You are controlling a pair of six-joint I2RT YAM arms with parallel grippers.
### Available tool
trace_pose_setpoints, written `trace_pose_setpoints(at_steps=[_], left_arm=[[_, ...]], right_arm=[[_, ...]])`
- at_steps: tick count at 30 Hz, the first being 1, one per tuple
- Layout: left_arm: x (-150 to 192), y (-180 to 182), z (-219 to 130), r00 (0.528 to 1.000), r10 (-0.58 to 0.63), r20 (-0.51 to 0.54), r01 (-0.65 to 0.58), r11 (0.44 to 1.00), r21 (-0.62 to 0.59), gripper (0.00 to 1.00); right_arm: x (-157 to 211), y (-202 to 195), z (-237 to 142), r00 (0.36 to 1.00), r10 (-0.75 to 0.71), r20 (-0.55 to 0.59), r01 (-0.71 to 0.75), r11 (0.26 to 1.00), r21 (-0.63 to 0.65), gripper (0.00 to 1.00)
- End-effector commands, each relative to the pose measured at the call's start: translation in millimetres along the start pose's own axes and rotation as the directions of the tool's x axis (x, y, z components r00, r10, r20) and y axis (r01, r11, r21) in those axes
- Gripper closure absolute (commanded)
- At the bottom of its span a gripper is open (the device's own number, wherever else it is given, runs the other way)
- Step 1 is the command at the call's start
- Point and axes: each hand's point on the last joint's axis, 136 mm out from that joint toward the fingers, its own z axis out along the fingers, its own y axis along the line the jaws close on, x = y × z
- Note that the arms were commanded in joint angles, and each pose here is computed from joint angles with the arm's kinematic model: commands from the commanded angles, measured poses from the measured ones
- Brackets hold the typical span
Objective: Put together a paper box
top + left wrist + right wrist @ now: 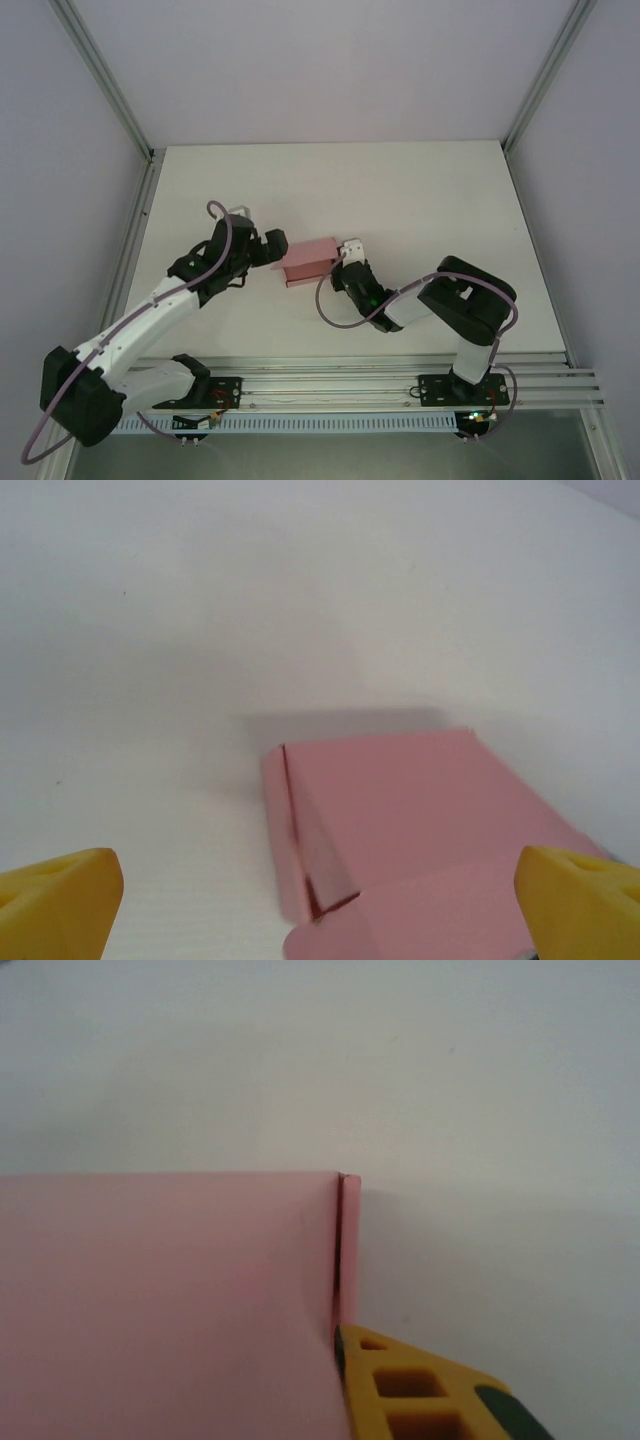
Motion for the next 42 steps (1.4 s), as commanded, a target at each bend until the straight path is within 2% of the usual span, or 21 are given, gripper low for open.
trace_pose_setpoints(at_steps=[1,3,5,8,11,14,18,21,23,25,27,28,31,34,38,42], left_arm=[[-0.1,12.6,29.8,0.994,-0.105,-0.024,0.103,0.992,-0.072,0.0],[6.7,8.2,52.8,0.993,-0.095,-0.074,0.092,0.994,-0.052,0.01],[19.4,7.9,68.5,0.989,-0.055,-0.135,0.048,0.997,-0.056,0.07],[36.8,10.5,86.8,0.982,-0.005,-0.187,-0.003,0.999,-0.045,0.1],[59.0,26.8,100.8,0.97,0.007,-0.242,-0.03,0.995,-0.092,0.12],[75.6,39.3,110.9,0.961,0.0,-0.278,-0.037,0.991,-0.129,0.16],[87.6,40.3,120.0,0.952,-0.013,-0.306,-0.025,0.993,-0.117,0.2],[92.2,39.6,124.2,0.946,-0.014,-0.324,-0.024,0.993,-0.112,0.24],[95.0,40.3,126.6,0.941,-0.002,-0.338,-0.037,0.993,-0.11,0.27],[96.5,41.3,128.5,0.938,0.008,-0.348,-0.051,0.992,-0.114,0.31],[97.7,39.4,129.8,0.933,0.017,-0.361,-0.059,0.993,-0.106,0.34],[98.3,36.1,130.1,0.93,0.02,-0.368,-0.058,0.994,-0.092,0.34],[93.7,24.5,127.0,0.929,0.029,-0.369,-0.048,0.998,-0.044,0.33],[76.3,11.1,116.8,0.941,0.042,-0.335,-0.047,0.999,-0.007,0.26],[49.7,7.5,100.7,0.955,0.045,-0.292,-0.063,0.997,-0.051,0.16],[45.7,3.5,104.6,0.956,0.039,-0.29,-0.053,0.998,-0.04,0.09]], right_arm=[[21.1,2.5,-1.6,0.994,-0.076,-0.077,0.075,0.997,-0.015,0.79],[21.4,1.7,-1.2,0.993,-0.082,-0.088,0.081,0.997,-0.009,0.75],[18.5,3.1,-4.4,0.993,-0.076,-0.094,0.075,0.997,-0.013,0.73],[9.2,3.5,-11.5,0.994,-0.054,-0.093,0.053,0.998,-0.021,0.65],[2.8,12.1,-21.2,0.989,-0.077,-0.128,0.067,0.995,-0.079,0.49],[8.1,21.0,-35.9,0.968,-0.122,-0.22,0.088,0.984,-0.157,0.32],[27.4,34.6,-65.2,0.917,-0.218,-0.333,0.108,0.941,-0.32,0.0],[27.1,26.8,-82.3,0.899,-0.236,-0.37,0.115,0.94,-0.322,0.0],[11.0,16.8,-87.1,0.92,-0.214,-0.328,0.124,0.953,-0.275,0.0],[-16.5,4.3,-87.1,0.962,-0.138,-0.234,0.092,0.976,-0.198,0.0],[-42.7,-6.6,-85.5,0.985,-0.004,-0.175,-0.023,0.988,-0.153,0.0],[-53.5,-15.1,-82.9,0.978,0.1,-0.184,-0.125,0.984,-0.127,0.0],[-64.9,-43.4,-69.2,0.892,0.355,-0.28,-0.376,0.926,-0.026,0.0],[-67.0,-56.1,-54.0,0.872,0.346,-0.347,-0.365,0.931,0.009,0.0],[-67.0,-62.3,-36.1,0.875,0.291,-0.386,-0.292,0.955,0.057,0.0],[-54.0,-67.0,-18.1,0.828,0.313,-0.464,-0.292,0.949,0.12,0.0]])
